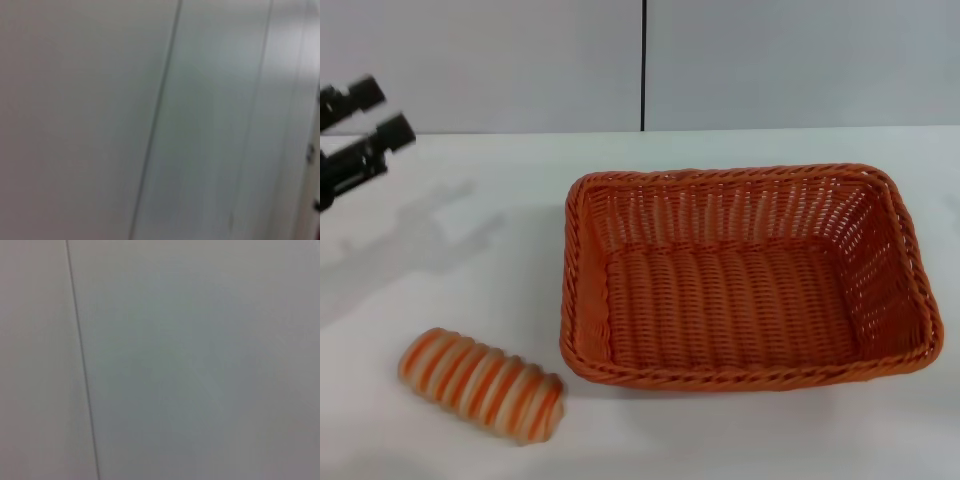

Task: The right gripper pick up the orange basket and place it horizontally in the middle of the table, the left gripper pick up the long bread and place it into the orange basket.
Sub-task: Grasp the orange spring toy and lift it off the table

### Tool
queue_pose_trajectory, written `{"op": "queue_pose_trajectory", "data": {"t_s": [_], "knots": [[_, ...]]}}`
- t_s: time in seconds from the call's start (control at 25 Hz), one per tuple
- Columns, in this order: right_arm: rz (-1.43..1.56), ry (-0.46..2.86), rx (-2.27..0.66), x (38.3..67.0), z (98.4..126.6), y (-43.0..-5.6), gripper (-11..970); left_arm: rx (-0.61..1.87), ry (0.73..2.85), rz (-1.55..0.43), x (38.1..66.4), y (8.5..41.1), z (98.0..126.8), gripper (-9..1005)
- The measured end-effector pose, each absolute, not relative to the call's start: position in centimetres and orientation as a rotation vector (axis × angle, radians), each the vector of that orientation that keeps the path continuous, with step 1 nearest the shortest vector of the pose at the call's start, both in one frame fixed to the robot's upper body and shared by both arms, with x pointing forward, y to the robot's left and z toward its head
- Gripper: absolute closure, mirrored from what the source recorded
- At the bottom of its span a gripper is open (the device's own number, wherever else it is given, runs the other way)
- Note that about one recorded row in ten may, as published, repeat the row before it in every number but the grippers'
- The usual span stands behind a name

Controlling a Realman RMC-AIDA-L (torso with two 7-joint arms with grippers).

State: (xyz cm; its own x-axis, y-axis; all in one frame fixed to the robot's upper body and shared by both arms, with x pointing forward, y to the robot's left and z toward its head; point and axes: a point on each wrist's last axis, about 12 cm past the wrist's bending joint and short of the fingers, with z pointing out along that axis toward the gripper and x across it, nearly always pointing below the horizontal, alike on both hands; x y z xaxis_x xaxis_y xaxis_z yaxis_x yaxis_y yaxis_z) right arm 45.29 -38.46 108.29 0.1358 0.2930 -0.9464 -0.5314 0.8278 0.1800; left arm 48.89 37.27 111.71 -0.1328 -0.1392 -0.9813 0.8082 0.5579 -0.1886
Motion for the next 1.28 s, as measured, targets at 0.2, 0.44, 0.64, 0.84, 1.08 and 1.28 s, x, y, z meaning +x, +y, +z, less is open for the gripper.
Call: {"op": "queue_pose_trajectory", "data": {"t_s": [0.2, 0.44, 0.64, 0.84, 1.08, 1.28], "knots": [[0.575, 1.299, -0.171, 44.4, 107.9, -38.9, 323, 0.702, 1.695, -0.942, 48.8, 37.5, 112.1, 302], [0.561, 1.309, -0.168, 44.0, 107.7, -39.2, 323, 0.722, 1.745, -0.969, 48.1, 37.1, 111.5, 301], [0.563, 1.307, -0.172, 44.3, 107.8, -39.1, 323, 0.713, 1.767, -0.966, 47.1, 37.5, 111.0, 301], [0.567, 1.31, -0.17, 44.2, 107.7, -38.9, 323, 0.704, 1.823, -0.942, 45.8, 38.3, 110.4, 301], [0.569, 1.312, -0.157, 44.1, 107.4, -38.8, 323, 0.699, 1.93, -0.916, 44.7, 39.0, 109.1, 302], [0.568, 1.311, -0.145, 44.3, 107.3, -38.7, 323, 0.69, 2.011, -0.856, 44.4, 39.2, 107.8, 302]]}}
